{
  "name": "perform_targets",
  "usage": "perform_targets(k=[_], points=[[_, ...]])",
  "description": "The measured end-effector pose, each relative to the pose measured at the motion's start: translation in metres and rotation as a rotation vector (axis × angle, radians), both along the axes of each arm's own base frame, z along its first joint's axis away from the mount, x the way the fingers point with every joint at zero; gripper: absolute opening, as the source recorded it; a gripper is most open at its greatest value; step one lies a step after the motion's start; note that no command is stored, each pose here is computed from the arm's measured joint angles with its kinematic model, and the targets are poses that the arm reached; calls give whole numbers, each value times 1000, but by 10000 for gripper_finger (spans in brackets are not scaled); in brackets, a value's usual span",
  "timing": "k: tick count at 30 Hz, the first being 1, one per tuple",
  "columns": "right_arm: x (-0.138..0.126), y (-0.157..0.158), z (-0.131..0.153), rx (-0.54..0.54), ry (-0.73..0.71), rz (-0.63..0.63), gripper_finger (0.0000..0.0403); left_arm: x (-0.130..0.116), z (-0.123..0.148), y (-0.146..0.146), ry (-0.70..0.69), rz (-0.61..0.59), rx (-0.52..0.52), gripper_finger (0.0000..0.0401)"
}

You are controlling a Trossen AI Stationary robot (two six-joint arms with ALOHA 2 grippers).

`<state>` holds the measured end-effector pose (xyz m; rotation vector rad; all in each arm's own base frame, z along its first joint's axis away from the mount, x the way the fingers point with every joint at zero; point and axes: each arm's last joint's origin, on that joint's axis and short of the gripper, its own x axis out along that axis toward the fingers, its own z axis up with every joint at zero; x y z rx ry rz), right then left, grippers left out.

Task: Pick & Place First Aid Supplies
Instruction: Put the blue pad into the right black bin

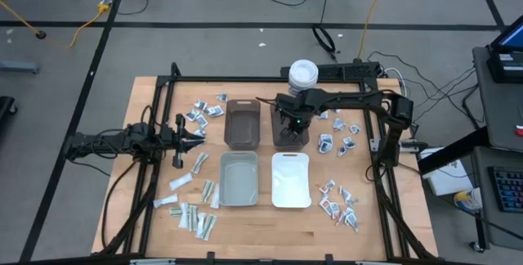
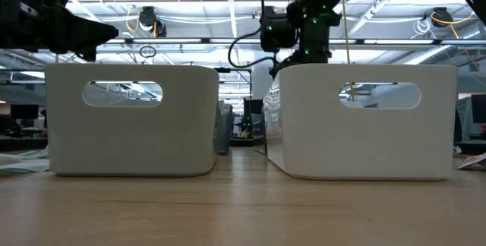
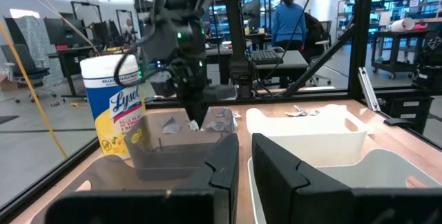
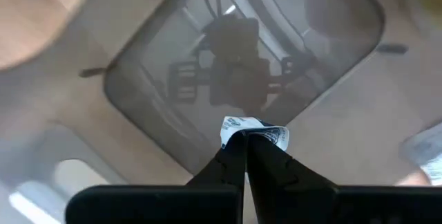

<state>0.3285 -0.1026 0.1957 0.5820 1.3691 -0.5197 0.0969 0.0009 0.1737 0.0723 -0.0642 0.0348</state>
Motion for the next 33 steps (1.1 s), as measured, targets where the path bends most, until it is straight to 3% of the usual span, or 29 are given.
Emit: perform_targets(k=[10, 25, 33], points=[[-2, 7, -10, 47, -2, 7, 17, 0, 0, 0, 0, 0, 0, 47], [-2, 7, -10, 48, -10, 6, 156, 0, 0, 0, 0, 0, 0, 47], [2, 6, 0, 41, -30, 12, 169, 0, 0, 0, 0, 0, 0, 47]])
